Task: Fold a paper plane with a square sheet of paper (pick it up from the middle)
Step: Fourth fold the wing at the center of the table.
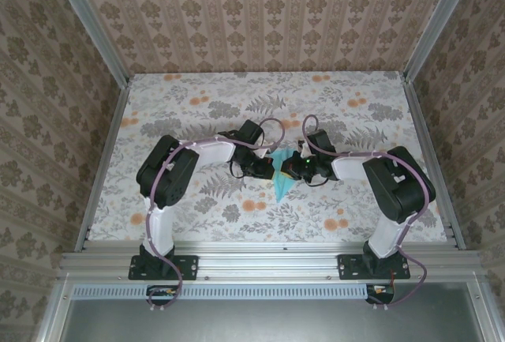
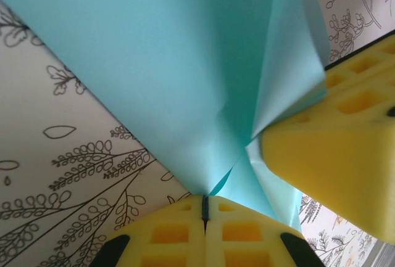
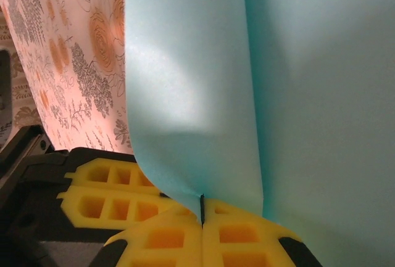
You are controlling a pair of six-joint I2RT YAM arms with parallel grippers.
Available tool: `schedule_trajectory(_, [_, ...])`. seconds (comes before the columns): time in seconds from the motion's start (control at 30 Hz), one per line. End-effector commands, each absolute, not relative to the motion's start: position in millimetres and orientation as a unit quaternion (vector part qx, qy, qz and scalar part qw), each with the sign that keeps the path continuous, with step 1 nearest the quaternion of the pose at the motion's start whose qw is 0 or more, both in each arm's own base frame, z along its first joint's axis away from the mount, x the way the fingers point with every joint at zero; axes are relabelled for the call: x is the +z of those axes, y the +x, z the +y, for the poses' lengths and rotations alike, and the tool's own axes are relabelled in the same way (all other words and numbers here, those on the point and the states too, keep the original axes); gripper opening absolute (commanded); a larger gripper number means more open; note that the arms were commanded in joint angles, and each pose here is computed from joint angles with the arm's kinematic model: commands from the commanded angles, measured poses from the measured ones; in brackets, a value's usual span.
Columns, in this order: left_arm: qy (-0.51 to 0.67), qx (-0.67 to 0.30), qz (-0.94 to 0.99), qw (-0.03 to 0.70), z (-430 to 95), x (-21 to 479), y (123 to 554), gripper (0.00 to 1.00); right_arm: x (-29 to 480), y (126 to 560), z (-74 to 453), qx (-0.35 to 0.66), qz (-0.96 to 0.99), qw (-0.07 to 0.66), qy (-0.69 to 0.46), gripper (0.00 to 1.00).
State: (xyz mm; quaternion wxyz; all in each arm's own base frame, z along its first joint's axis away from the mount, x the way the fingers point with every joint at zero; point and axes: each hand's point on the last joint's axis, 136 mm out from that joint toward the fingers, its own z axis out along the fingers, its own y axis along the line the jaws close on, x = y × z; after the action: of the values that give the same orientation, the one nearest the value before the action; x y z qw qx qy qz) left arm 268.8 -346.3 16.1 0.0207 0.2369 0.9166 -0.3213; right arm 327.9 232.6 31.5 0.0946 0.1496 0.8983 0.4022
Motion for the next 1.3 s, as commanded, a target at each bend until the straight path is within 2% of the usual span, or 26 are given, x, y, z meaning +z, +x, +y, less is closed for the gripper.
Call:
schedule_trajectory(0.0, [0.231,-0.185,0.955,-0.031,-296.1,-60.2,249.4,0.0,35.9,320.9,235.8,0.407,0.897,0.081,0.151,0.07])
schedule_trajectory(0.5, [0.233,-0.179,0.955,-0.032,-292.0,-64.6,247.4,0.0,28.3,325.0,248.2,0.408,0.897,0.071,0.155,0.06])
schedule_trajectory(1.27, [0.233,-0.181,0.955,-0.035,-289.0,-65.0,245.7,0.0,10.0,331.4,237.1,0.389,0.896,0.072,0.203,0.06])
